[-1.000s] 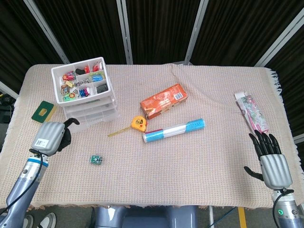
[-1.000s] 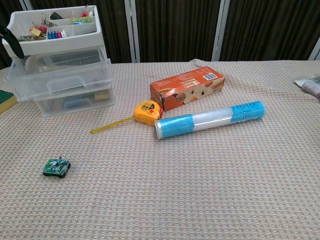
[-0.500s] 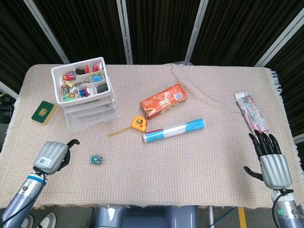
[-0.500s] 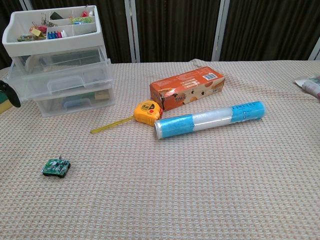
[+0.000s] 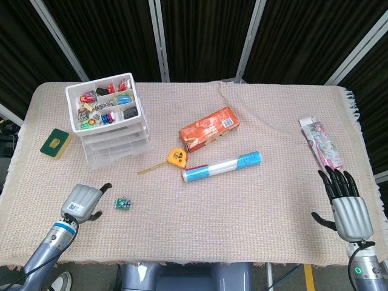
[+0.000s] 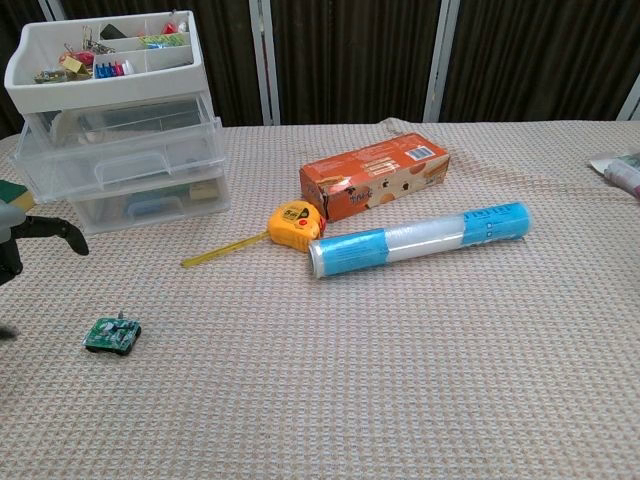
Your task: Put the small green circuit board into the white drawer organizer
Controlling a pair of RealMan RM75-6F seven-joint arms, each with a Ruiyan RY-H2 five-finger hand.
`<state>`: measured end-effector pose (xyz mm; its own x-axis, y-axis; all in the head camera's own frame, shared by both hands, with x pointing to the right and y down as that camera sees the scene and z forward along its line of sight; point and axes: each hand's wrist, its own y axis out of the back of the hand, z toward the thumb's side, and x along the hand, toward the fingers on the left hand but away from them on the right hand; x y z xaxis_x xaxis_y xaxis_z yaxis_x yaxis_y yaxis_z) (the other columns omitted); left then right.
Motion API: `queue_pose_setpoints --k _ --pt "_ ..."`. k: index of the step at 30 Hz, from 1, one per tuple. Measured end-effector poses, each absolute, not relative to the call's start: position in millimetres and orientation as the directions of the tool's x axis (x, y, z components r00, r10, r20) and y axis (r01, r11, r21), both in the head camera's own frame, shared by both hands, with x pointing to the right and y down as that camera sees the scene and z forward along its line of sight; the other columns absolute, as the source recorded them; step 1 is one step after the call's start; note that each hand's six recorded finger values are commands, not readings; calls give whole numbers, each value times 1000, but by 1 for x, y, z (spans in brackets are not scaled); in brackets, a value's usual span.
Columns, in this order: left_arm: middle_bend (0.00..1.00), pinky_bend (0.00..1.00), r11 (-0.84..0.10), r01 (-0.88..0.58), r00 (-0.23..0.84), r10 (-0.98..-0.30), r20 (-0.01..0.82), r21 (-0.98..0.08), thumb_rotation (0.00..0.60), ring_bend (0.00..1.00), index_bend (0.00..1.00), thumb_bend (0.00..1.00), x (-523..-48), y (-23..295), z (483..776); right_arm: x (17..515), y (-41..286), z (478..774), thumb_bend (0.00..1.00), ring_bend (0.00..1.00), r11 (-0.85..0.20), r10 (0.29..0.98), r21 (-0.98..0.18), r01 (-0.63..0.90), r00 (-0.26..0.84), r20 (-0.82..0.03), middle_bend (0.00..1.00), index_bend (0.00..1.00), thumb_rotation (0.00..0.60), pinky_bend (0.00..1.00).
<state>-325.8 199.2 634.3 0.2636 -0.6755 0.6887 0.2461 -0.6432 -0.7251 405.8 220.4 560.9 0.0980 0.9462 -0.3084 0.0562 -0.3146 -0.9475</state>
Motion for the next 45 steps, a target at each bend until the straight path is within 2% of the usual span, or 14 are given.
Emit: queue_pose_setpoints --k 2,4,9,17,23,30,38,41,45 --pt "701 569 -633 249 273 -680 680 -733 600 670 186 0 -323 199 634 406 220 561 11 0 -314 946 -948 57 100 -308 0 9 600 0" --pt "680 557 -624 249 281 -685 672 -741 600 654 185 0 -321 200 634 406 220 561 11 0 -313 947 -948 57 100 -306 0 9 600 0" --pt "797 578 -622 251 287 -684 671 -742 600 754 216 0 -319 203 635 405 220 560 12 0 -311 947 -949 58 100 -304 0 8 600 0" --pt "864 622 -631 282 274 -669 691 -723 600 811 285 0 -316 205 647 405 220 560 11 0 -309 948 -949 58 101 -302 0 9 600 0" --pt "942 675 -627 320 271 -657 703 -710 600 870 373 0 -306 203 663 406 220 560 11 0 -310 947 -949 58 100 -304 0 9 600 0" --pt "960 685 -647 314 252 -649 718 -695 600 883 420 48 -294 202 682 406 220 560 12 0 -310 947 -949 60 103 -303 0 9 600 0" --pt "961 685 -659 312 236 -644 727 -685 600 884 422 54 -285 201 695 406 220 560 12 0 -310 947 -949 63 104 -303 0 9 600 0" --pt "961 685 -658 316 234 -644 728 -683 600 884 422 100 -282 200 697 406 220 560 12 0 -312 947 -948 64 105 -304 0 9 600 0" --pt "962 685 -665 308 234 -641 731 -681 600 884 429 277 -278 201 699 406 220 560 12 0 -311 947 -948 65 105 -304 0 9 600 0"
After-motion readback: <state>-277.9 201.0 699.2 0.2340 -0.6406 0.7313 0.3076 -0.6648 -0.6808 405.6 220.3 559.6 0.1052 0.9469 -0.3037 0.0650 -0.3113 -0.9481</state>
